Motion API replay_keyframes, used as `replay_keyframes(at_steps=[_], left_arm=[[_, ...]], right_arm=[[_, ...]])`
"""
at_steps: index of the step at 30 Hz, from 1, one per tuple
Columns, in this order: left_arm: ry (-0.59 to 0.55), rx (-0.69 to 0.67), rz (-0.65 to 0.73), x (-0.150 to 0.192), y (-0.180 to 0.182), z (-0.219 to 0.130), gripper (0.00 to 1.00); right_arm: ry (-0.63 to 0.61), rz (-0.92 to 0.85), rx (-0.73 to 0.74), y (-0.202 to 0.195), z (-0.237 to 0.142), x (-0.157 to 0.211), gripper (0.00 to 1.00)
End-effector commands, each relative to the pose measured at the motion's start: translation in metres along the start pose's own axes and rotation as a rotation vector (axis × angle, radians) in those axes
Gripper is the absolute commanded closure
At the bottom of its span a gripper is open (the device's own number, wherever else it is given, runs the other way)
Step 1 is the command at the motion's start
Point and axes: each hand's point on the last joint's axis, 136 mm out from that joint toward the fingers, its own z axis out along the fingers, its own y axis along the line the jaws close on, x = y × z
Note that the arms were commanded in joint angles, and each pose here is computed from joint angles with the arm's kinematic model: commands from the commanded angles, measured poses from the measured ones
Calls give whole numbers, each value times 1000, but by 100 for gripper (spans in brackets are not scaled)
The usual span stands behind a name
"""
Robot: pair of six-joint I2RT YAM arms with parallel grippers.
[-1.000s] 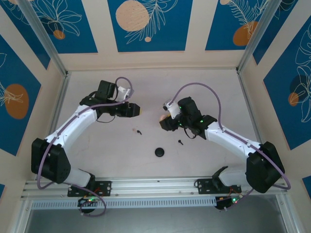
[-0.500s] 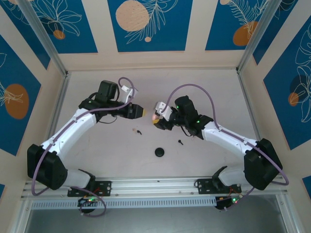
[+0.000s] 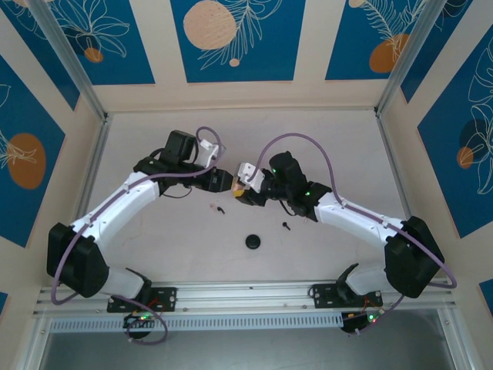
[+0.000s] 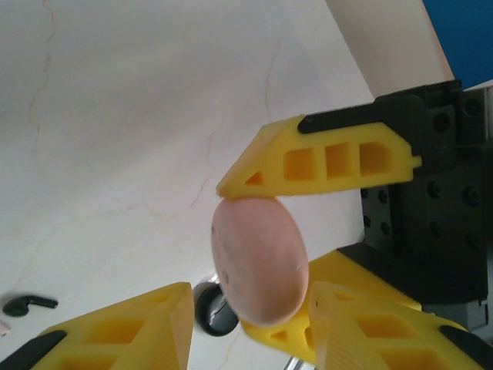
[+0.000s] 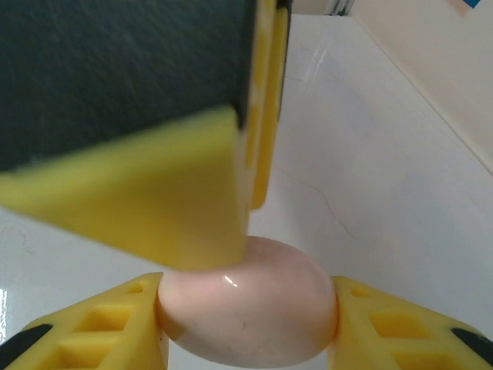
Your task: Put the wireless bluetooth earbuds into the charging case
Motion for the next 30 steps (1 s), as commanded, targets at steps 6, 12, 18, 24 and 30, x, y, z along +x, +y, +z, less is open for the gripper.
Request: replay_keyframes(at_steps=[6, 12, 18, 24, 30], left_arm=[[12, 34, -11, 3, -7, 16, 60], [41, 19, -13, 8, -3, 19, 61], [61, 32, -12, 12, -3, 21, 69], [63, 50, 93, 15, 1, 22, 86], [23, 175, 288, 19, -14, 19, 88]], right_arm=[[-51, -50, 23, -5, 2, -21, 57], [-64, -45, 31, -5, 2, -23, 57], [-76, -39, 42, -6, 1, -25, 56], [-102, -9, 88, -9, -11, -24, 32], [-143, 70, -41, 12, -49, -12, 30]])
